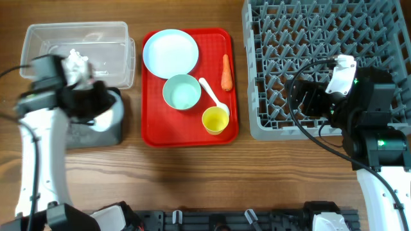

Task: Sort waste into correct bins and load items into the dishwasher rack
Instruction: 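Tip the rice bowl over the black tray to pour out rice, then place the light-blue bowl back on the red tray, then grasp the orange carrot with the left gripper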

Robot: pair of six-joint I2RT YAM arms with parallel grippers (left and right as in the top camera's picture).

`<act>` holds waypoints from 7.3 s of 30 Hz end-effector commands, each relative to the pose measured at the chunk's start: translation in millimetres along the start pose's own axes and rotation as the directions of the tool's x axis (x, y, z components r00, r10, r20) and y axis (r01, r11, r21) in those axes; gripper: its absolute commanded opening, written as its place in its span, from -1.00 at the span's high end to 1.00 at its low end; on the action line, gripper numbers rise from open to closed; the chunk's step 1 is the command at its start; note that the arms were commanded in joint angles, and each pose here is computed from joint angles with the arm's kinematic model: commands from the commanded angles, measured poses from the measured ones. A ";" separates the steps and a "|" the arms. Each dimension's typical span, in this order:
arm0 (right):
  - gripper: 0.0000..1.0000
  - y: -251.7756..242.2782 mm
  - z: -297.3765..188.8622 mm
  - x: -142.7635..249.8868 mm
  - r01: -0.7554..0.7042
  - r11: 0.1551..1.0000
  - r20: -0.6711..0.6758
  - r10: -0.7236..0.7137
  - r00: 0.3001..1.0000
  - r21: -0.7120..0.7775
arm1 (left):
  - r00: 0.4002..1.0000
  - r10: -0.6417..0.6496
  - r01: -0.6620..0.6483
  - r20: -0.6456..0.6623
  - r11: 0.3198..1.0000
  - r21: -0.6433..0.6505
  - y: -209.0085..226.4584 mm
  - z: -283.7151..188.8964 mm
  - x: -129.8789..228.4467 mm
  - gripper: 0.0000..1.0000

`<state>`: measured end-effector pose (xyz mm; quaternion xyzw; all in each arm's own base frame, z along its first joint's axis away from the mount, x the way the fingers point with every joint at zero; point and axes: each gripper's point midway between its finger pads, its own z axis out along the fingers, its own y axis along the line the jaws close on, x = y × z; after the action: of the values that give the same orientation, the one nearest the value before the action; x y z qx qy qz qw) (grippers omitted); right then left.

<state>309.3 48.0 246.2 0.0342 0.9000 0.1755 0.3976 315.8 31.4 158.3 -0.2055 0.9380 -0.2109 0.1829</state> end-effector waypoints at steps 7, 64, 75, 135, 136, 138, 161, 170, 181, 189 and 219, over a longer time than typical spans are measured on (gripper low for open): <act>-0.99 6.0 -2.9 -7.2 0.002 1.000 0.017 -0.002 1.000 -0.020 | 0.998 -0.046 0.027 0.043 0.929 0.368 15.9 -15.5 -28.2 0.92; -1.00 6.2 -2.9 -5.5 -0.030 0.999 0.009 0.031 0.999 -0.022 | 0.858 -0.508 0.326 -0.075 0.426 0.844 54.0 -86.3 -66.5 0.92; -0.99 6.1 -2.9 -5.2 -0.031 0.999 0.008 0.031 0.999 -0.022 | 0.852 -0.519 0.333 -0.076 0.423 0.843 56.9 -87.6 -66.2 0.92; -0.99 -2.2 15.9 3.5 -0.055 0.998 -0.057 0.055 0.997 -0.002 | 0.920 0.326 -0.386 -0.219 0.855 -0.348 -91.4 117.9 124.0 0.92; -1.00 -2.2 15.9 3.6 -0.055 0.998 -0.057 0.055 0.997 -0.001 | 0.919 0.323 -0.387 -0.227 0.852 -0.352 -89.8 121.2 124.8 0.92; -0.99 -2.3 15.8 4.4 -0.056 0.998 -0.061 0.056 0.997 -0.001 | 0.915 0.314 -0.390 -0.252 0.846 -0.363 -84.9 128.4 128.5 0.92; -1.00 -1.4 15.9 2.8 -0.055 0.998 -0.055 0.054 0.997 -0.006 | 0.921 0.342 -0.382 -0.185 0.883 -0.274 -130.5 120.7 104.8 0.07; -0.99 0.1 16.2 -4.5 -0.046 0.999 -0.026 0.046 0.999 -0.014 | 0.865 0.489 -0.497 -0.113 0.865 -0.066 -200.0 92.5 83.5 -0.42; -0.99 1.1 16.1 -9.3 -0.058 0.998 -0.007 0.058 0.998 -0.018 | 0.785 0.615 -0.613 0.077 0.788 -0.049 -273.9 92.6 15.4 -0.81; -0.99 -12.0 15.4 5.7 -0.073 0.996 -0.059 0.076 0.995 0.056 | 0.683 0.730 -0.731 -0.033 0.681 -0.054 -261.6 202.1 25.6 -0.84; -0.99 -18.5 14.8 9.6 -0.075 0.993 -0.070 0.081 0.994 0.093 | 0.607 0.776 -0.792 -0.172 0.608 -0.054 -227.8 289.1 64.0 -0.10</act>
<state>312.1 38.4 219.3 0.0749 0.9201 0.1556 0.3517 456.7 -280.4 20.4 0.2249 0.9525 -0.0727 0.1919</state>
